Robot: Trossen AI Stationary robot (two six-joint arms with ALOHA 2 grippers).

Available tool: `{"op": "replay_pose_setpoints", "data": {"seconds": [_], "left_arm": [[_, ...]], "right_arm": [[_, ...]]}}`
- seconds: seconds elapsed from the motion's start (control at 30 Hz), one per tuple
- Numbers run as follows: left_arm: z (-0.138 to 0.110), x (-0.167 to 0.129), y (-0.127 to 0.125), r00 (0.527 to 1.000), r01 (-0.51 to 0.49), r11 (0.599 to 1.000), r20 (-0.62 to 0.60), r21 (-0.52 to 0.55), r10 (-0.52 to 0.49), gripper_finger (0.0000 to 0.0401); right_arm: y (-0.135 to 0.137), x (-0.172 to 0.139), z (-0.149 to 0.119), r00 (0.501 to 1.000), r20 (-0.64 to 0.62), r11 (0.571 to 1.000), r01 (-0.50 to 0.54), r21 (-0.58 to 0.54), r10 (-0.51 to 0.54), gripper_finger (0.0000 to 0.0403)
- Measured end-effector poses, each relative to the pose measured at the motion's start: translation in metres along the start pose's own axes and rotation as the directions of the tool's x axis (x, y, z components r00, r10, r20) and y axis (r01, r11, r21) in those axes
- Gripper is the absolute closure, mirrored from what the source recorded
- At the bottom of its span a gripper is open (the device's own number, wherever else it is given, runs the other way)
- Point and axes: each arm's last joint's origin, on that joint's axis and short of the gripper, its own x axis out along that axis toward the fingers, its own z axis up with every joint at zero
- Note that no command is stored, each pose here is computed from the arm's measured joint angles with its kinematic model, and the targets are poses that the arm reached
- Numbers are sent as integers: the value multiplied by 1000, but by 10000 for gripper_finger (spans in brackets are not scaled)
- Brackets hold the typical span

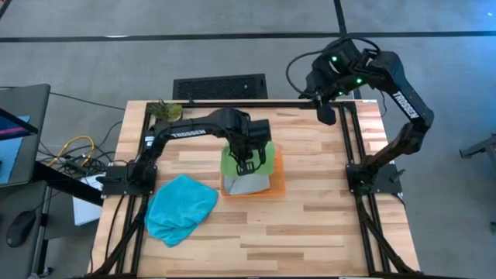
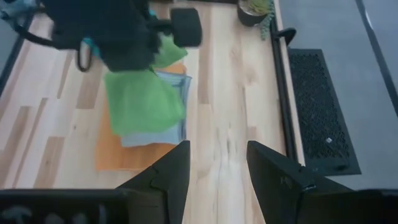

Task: Sort microfiber towel by color & place in baskets
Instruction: Stack the green towel on top of the gray towel into the orange bin

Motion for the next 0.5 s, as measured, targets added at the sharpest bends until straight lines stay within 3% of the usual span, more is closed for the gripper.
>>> {"op": "replay_pose_setpoints", "data": {"seconds": [0.23, 0.5], "left_arm": [[-5, 39, -1, 995, -1, 1000, -101, -14, -1, 397], [-11, 80, -5, 991, 0, 1000, -134, -5, -1, 393]], "right_arm": [[9, 5, 5, 999, 2, 999, -33, 1, 33, 221], [18, 6, 9, 998, 8, 998, -58, 39, 58, 221]]}}
